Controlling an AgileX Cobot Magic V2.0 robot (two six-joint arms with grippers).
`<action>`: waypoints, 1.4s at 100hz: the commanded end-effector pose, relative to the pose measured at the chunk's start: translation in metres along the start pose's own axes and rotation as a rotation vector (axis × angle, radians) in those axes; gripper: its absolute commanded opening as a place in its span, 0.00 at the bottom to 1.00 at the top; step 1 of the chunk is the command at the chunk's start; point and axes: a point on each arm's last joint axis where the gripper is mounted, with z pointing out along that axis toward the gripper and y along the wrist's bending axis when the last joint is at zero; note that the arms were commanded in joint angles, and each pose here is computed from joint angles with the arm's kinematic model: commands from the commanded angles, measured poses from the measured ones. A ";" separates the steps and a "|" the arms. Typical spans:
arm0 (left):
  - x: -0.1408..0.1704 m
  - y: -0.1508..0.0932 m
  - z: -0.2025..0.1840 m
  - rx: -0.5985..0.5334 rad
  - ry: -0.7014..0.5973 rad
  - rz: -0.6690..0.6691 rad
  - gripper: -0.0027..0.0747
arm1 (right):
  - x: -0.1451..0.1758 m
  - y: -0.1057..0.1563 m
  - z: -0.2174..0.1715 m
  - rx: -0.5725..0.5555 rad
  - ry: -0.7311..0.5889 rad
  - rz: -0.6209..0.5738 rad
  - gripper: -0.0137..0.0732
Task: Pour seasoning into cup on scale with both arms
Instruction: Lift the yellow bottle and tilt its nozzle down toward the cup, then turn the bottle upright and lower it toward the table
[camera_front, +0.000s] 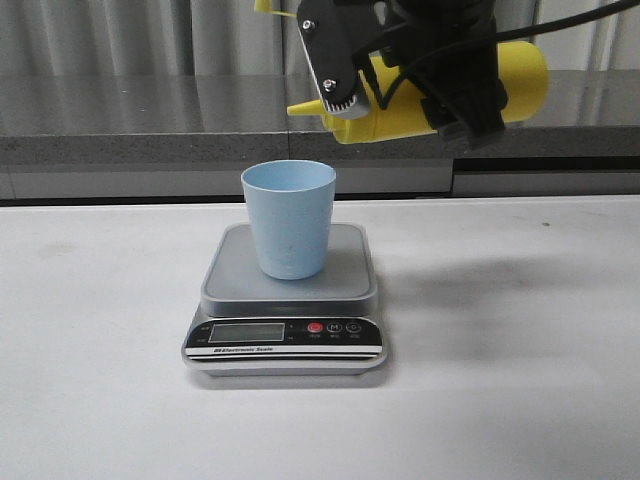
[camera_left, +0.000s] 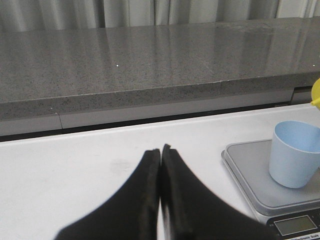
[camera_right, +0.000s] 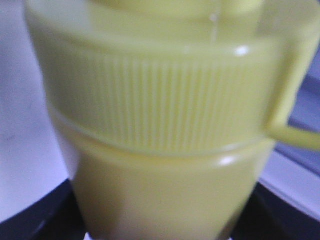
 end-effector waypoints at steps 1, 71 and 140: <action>-0.016 0.000 -0.002 -0.006 -0.105 -0.013 0.01 | 0.010 -0.020 -0.017 0.077 0.008 0.154 0.42; -0.016 0.000 -0.002 -0.006 -0.105 -0.013 0.01 | 0.055 -0.027 -0.006 -0.021 -0.300 1.215 0.42; -0.016 0.000 -0.002 -0.006 -0.105 -0.013 0.01 | 0.089 0.058 0.015 -0.192 -0.849 1.463 0.42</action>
